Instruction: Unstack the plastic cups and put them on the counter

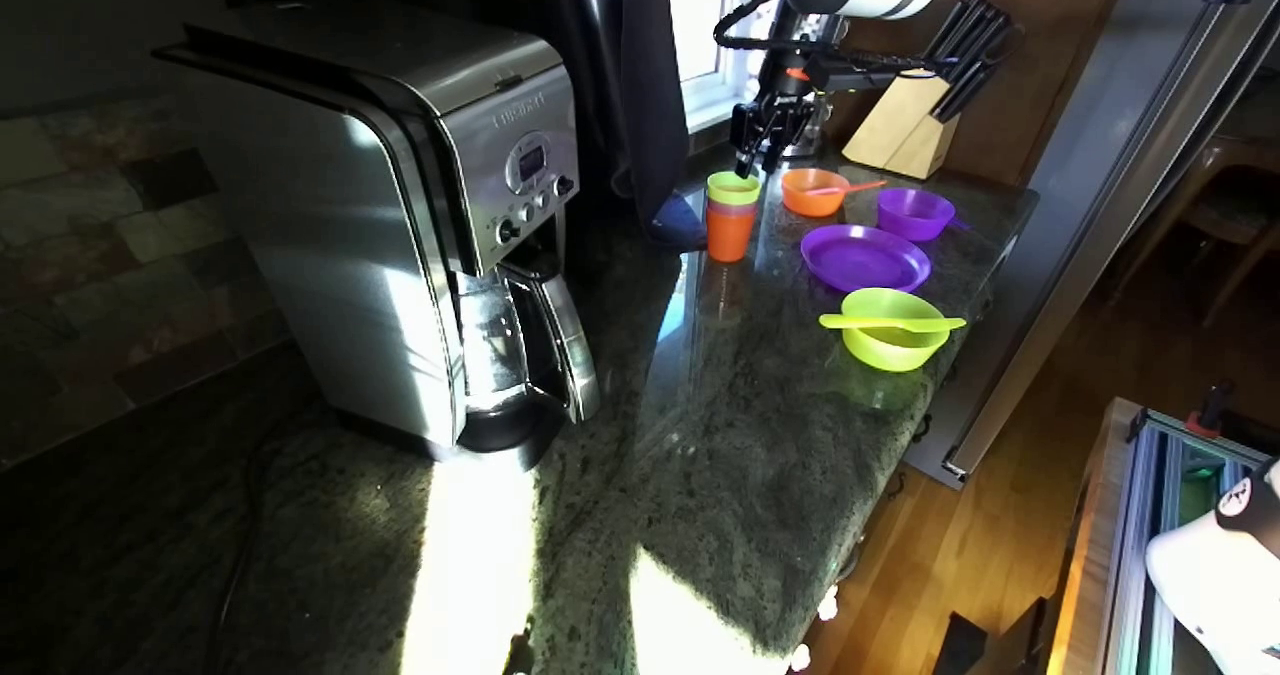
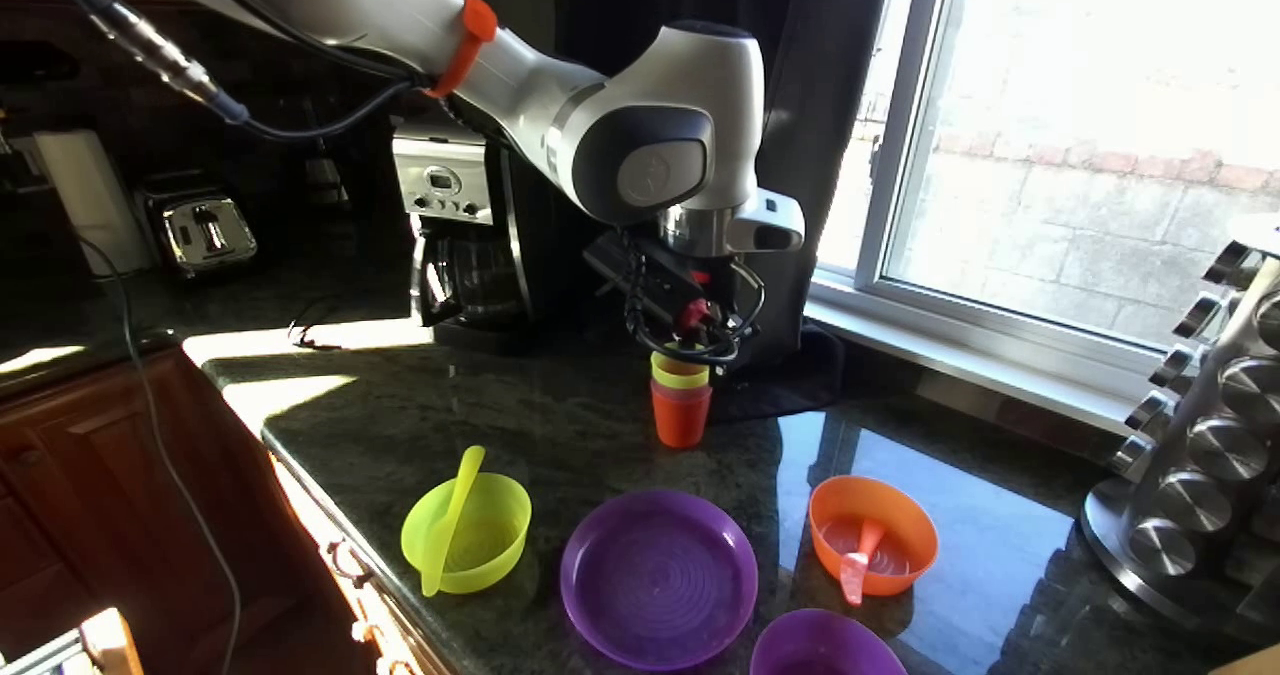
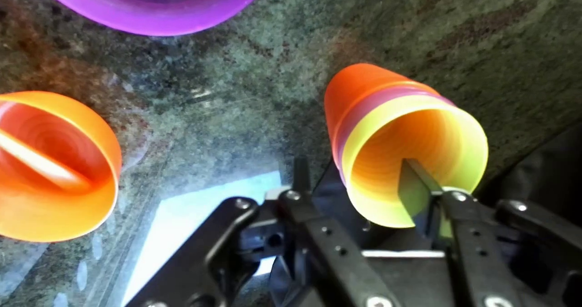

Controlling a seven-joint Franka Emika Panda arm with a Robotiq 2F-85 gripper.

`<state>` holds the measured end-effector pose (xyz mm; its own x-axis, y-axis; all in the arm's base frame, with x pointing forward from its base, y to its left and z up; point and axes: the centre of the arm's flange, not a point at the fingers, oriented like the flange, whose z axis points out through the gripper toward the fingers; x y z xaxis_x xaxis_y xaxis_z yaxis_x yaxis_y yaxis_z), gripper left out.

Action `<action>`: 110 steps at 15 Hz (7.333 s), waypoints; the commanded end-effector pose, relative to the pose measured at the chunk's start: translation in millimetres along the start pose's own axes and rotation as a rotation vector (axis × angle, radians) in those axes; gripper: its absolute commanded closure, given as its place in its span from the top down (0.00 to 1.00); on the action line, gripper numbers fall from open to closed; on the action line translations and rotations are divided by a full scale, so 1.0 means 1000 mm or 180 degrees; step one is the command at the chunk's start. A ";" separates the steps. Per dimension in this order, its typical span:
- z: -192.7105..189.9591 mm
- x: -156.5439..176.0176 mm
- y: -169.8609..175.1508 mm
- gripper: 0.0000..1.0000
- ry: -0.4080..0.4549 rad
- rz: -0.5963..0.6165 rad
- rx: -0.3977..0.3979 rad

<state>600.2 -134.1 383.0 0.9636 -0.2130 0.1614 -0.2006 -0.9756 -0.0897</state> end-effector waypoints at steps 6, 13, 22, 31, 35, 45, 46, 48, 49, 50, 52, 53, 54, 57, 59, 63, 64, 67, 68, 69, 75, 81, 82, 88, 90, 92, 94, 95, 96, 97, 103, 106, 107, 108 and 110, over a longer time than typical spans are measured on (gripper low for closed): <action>0.010 0.014 0.000 0.00 -0.0084 0.0047 -0.0033; 0.001 0.013 0.000 0.01 -0.0034 0.0020 -0.0028; -0.039 -0.001 -0.010 0.01 0.0180 -0.0084 -0.0011; -0.128 -0.020 0.000 0.01 0.0592 0.0010 0.0044; -0.142 -0.009 0.036 0.01 0.0656 0.0299 0.0074; -0.061 0.013 0.098 0.01 0.0265 0.0711 0.0036; -0.053 0.015 0.099 0.01 0.0236 0.0722 0.0036; -0.039 0.021 0.101 0.01 0.0183 0.0744 0.0039; -0.032 0.024 0.102 0.01 0.0162 0.0760 0.0035; -0.027 0.027 0.103 0.01 0.0140 0.0773 0.0031; -0.016 0.031 0.105 0.01 0.0097 0.0806 0.0009; -0.010 0.033 0.106 0.01 0.0078 0.0820 -0.0007; -0.005 0.034 0.107 0.01 0.0063 0.0833 -0.0011; 0.011 0.039 0.108 0.01 0.0006 0.0886 -0.0013; 0.022 0.040 0.107 0.01 -0.0032 0.0890 -0.0040; 0.038 0.043 0.105 0.01 -0.0091 0.0911 -0.0056; 0.040 0.044 0.105 0.01 -0.0096 0.0918 -0.0062; 0.040 0.045 0.104 0.30 -0.0071 0.0940 -0.0103; 0.037 0.045 0.103 0.36 -0.0058 0.0940 -0.0094; 0.033 0.043 0.101 0.44 -0.0037 0.0934 -0.0080; 0.005 0.026 0.074 0.88 0.0046 0.0825 0.0063; -0.007 -0.001 0.037 1.00 -0.0205 0.0558 0.0196; -0.007 -0.005 0.033 1.00 -0.0298 0.0519 0.0220; 0.006 -0.012 0.024 1.00 -0.0578 0.0375 0.0275; 0.012 -0.010 0.022 0.96 -0.0581 0.0357 0.0289; 0.016 -0.008 0.021 0.91 -0.0577 0.0359 0.0286; 0.018 -0.006 0.019 0.90 -0.0575 0.0357 0.0291; 0.019 -0.005 0.018 0.88 -0.0576 0.0356 0.0300; 0.020 -0.004 0.016 0.85 -0.0575 0.0354 0.0305; 0.021 -0.003 0.015 0.85 -0.0581 0.0354 0.0308; 0.027 0.006 0.007 0.69 -0.0582 0.0361 0.0334; 0.028 0.012 0.006 0.69 -0.0570 0.0375 0.0352; 0.028 0.014 0.006 0.70 -0.0567 0.0377 0.0358; 0.028 0.016 0.005 0.68 -0.0560 0.0382 0.0364; 0.030 0.020 0.004 0.68 -0.0558 0.0384 0.0362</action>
<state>612.8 -142.1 359.9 0.9539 -0.2992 -0.0248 -0.2984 -0.9356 -0.1887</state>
